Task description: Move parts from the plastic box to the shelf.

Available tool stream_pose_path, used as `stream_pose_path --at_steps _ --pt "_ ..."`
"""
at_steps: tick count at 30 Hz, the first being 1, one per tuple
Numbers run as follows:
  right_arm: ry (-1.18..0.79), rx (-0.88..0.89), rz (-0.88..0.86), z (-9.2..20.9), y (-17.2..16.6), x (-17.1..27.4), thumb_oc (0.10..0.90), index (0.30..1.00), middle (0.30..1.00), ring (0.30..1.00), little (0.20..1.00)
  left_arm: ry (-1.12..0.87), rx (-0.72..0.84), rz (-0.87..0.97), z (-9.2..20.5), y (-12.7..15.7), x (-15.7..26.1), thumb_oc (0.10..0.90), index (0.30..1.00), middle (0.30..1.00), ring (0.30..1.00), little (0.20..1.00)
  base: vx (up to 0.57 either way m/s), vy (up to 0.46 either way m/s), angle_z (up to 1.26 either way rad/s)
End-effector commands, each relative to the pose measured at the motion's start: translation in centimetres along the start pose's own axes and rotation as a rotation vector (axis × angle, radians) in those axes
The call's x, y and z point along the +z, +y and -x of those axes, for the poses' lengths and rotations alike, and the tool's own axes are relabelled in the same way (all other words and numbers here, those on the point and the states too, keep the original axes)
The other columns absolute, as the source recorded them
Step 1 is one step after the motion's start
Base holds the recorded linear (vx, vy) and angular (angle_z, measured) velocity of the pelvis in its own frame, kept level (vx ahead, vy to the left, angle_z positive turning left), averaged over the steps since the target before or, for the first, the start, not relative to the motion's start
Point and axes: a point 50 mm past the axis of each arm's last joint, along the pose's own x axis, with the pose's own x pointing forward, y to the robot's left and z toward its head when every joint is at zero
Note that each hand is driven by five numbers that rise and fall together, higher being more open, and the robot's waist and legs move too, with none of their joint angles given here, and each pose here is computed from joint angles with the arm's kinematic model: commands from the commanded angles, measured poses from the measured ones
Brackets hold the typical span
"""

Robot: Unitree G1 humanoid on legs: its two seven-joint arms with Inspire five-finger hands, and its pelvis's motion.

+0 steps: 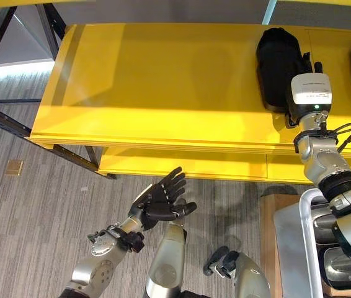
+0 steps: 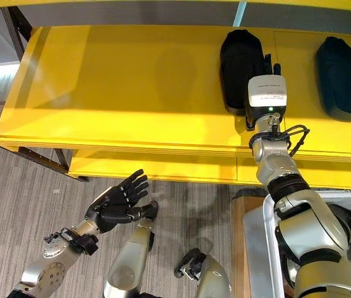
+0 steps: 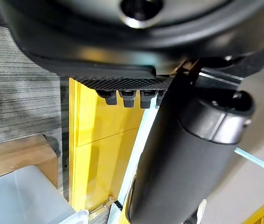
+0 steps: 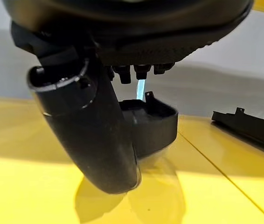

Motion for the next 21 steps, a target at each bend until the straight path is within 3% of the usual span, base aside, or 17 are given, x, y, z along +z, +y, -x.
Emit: stream_pose_path --at_steps 1,8,14,16,21 --pt "0.041 -0.216 -0.008 -1.8 -4.9 -1.8 0.9 1.0 1.0 1.0 1.0 -0.162 -0.129 -0.002 -0.6 -2.9 2.6 0.9 1.0 1.0 1.0 1.0 0.0 0.0 0.0" --pt "-0.021 -0.23 -0.045 -1.0 -4.1 -0.1 0.9 1.0 1.0 1.0 1.0 -0.171 -0.128 0.004 -0.9 -3.2 2.7 0.9 1.0 1.0 1.0 1.0 0.0 0.0 0.0" --pt "-0.143 -0.305 -0.183 0.2 -4.2 2.5 0.9 1.0 1.0 1.0 1.0 -0.179 -0.112 -0.007 -0.8 -3.2 2.7 0.9 1.0 1.0 1.0 1.0 0.0 0.006 -0.01" --pt "-0.199 -0.452 -0.215 1.4 -5.2 3.4 0.9 1.0 1.0 1.0 1.0 -0.168 -0.086 -0.003 -0.7 -3.1 2.4 0.9 1.0 1.0 1.0 1.0 0.03 0.058 -0.05" --pt "-0.234 -0.585 -0.259 2.5 -6.2 3.8 0.9 1.0 1.0 1.0 1.0 -0.168 -0.085 0.014 -0.6 -3.1 2.1 0.9 1.0 1.0 1.0 1.0 0.01 0.039 -0.01"
